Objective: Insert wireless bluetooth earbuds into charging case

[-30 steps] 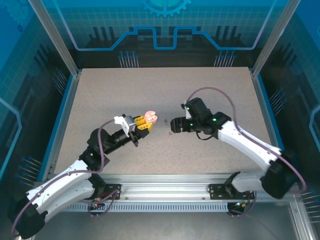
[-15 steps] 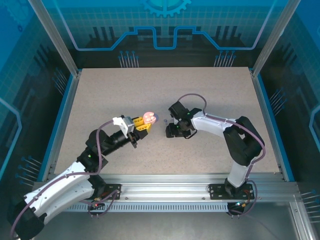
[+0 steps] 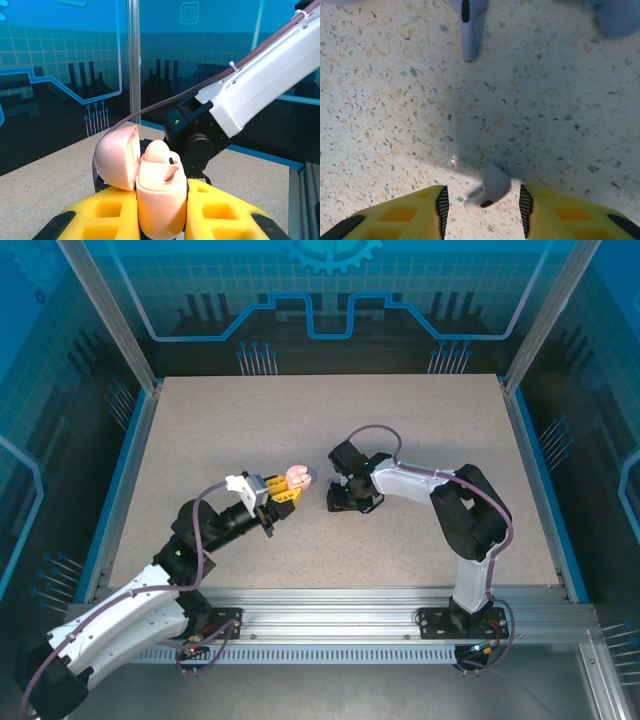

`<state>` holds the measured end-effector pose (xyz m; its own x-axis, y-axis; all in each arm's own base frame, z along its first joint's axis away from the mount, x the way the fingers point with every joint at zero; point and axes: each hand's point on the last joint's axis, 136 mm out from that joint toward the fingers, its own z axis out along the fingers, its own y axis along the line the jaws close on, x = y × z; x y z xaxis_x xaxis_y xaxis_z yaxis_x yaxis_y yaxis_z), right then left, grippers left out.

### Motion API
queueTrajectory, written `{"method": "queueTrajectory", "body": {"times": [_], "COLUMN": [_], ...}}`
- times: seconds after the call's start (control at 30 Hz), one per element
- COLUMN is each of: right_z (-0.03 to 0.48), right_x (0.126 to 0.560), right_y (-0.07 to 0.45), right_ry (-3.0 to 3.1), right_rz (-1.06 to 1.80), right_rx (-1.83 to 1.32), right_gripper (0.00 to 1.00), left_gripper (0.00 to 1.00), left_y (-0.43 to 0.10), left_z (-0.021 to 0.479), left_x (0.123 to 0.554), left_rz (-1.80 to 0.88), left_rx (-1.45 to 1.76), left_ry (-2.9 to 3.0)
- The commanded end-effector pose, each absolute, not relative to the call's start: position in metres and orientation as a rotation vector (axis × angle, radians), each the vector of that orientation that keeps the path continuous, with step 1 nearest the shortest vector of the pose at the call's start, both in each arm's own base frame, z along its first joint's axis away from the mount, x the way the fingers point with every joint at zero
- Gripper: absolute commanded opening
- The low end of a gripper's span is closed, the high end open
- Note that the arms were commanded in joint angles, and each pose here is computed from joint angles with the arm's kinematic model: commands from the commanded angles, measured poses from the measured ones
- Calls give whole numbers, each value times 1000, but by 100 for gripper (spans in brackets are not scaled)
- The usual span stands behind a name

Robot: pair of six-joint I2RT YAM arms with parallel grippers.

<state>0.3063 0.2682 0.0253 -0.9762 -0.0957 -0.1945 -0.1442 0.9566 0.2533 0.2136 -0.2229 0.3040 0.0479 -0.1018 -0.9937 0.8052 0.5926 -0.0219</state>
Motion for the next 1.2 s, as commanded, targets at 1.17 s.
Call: {"method": "queueTrajectory", "body": {"times": [1.17], "right_z": [-1], "right_x": [287], "right_y": [277], "right_ry": [3034], "right_rz": [3], "right_rx": [-549], "right_gripper": [36], "left_gripper": [7], "left_y": [-218], "left_z": [303], "left_x": [212], "left_rz": [-743], "left_rx": [657], "left_ry": [1350]}}
